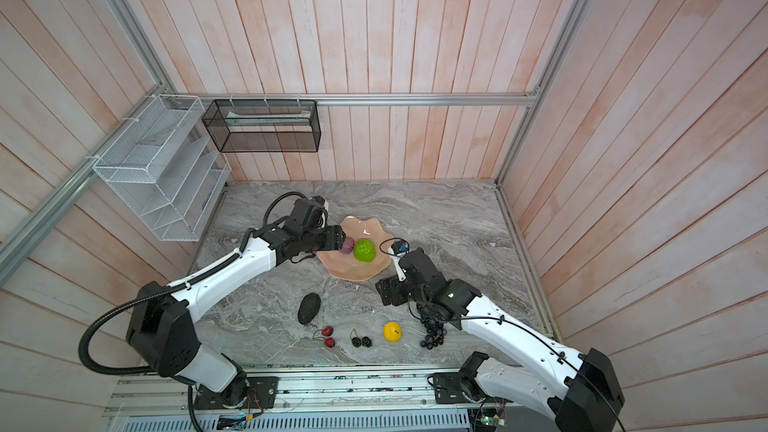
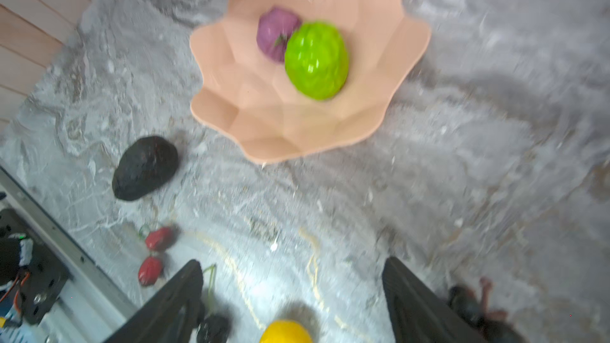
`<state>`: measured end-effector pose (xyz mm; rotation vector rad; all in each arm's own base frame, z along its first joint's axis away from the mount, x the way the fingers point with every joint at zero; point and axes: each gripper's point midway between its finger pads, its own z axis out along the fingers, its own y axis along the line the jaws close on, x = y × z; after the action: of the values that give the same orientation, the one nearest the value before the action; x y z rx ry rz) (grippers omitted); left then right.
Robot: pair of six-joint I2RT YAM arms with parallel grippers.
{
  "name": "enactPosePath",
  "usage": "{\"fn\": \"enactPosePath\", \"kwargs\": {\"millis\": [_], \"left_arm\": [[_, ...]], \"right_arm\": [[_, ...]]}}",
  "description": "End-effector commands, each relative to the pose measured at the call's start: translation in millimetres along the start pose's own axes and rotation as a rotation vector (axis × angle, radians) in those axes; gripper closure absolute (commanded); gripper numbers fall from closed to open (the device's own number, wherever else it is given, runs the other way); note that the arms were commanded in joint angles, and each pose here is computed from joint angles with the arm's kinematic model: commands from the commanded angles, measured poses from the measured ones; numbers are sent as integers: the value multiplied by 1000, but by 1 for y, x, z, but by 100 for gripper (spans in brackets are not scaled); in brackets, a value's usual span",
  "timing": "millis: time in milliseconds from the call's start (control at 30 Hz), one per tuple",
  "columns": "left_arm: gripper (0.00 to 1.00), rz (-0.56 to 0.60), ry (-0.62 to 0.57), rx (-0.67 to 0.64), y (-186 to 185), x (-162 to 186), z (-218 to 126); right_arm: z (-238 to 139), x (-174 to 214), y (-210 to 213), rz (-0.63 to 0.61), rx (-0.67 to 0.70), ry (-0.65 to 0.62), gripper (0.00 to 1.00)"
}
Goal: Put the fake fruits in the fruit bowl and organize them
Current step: 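Reach the right gripper to the yellow lemon and grasp it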
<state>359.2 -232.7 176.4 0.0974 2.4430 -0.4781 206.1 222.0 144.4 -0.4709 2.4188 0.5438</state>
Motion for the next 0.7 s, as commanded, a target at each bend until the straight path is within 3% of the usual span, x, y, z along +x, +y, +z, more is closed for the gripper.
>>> {"fn": "enactPosePath", "kwargs": {"millis": [0,233,400,667], "left_arm": [[24,-62,-84,-8,9,0,-14],[24,-107,-123,-1,16,5,-25],[23,-101,-116,3,21,4,-20],[23,-96,-94,41,16,6,-11]], "right_arm": [[-2,47,-6,49,116,123,14],[14,99,7,48,134,362,17],[23,116,19,71,55,387,23],[39,126,7,22,130,432,28]]}}
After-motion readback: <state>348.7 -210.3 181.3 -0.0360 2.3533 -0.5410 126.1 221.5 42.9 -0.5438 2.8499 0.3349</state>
